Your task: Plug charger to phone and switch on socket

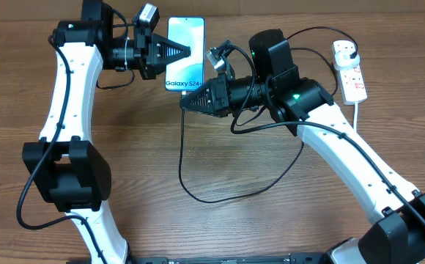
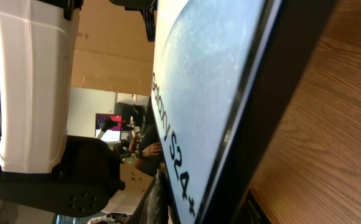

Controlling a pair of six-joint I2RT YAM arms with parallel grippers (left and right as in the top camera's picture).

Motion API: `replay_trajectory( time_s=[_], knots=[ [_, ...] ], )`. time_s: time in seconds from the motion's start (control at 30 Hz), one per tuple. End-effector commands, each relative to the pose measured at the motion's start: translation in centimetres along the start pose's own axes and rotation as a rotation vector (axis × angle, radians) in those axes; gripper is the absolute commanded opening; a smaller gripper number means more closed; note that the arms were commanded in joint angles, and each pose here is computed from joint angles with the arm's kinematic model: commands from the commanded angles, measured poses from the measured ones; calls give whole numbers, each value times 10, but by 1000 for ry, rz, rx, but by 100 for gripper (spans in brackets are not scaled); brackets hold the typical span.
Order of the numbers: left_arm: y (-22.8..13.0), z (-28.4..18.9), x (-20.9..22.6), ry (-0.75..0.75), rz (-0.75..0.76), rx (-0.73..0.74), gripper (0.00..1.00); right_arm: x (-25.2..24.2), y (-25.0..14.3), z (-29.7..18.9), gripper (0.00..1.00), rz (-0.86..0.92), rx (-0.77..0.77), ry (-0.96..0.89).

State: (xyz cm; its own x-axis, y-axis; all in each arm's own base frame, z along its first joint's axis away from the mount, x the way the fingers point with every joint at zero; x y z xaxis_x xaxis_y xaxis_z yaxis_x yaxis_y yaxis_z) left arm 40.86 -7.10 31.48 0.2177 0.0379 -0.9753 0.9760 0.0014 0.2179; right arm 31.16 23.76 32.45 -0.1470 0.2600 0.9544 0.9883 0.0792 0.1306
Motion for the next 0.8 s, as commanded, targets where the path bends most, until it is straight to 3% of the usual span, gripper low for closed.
replay_trajectory(
  time_s=[0.0,0.77],
  knots=[
    [-4,6,-13,-51,6,15,4,-7,10,-6,4,-2,-75,-35],
    [-4,6,-13,-51,44,14,4,-5,12,-6,4,-19,-79,-25]
  ],
)
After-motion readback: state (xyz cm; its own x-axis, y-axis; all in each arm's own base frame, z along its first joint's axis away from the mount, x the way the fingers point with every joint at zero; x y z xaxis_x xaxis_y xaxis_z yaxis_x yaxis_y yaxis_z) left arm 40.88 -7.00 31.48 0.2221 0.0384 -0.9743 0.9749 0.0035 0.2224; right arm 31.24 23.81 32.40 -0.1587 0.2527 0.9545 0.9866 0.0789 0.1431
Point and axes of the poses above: each gripper's point midway between its finger pads, its own z axis out along the fingers, its own x axis along the line the jaws close on, y = z × x, the point moved 10 cm from there along -z, back along the fingers, and after that the axes turned 7 degrees about z, right-handed, at the moved point
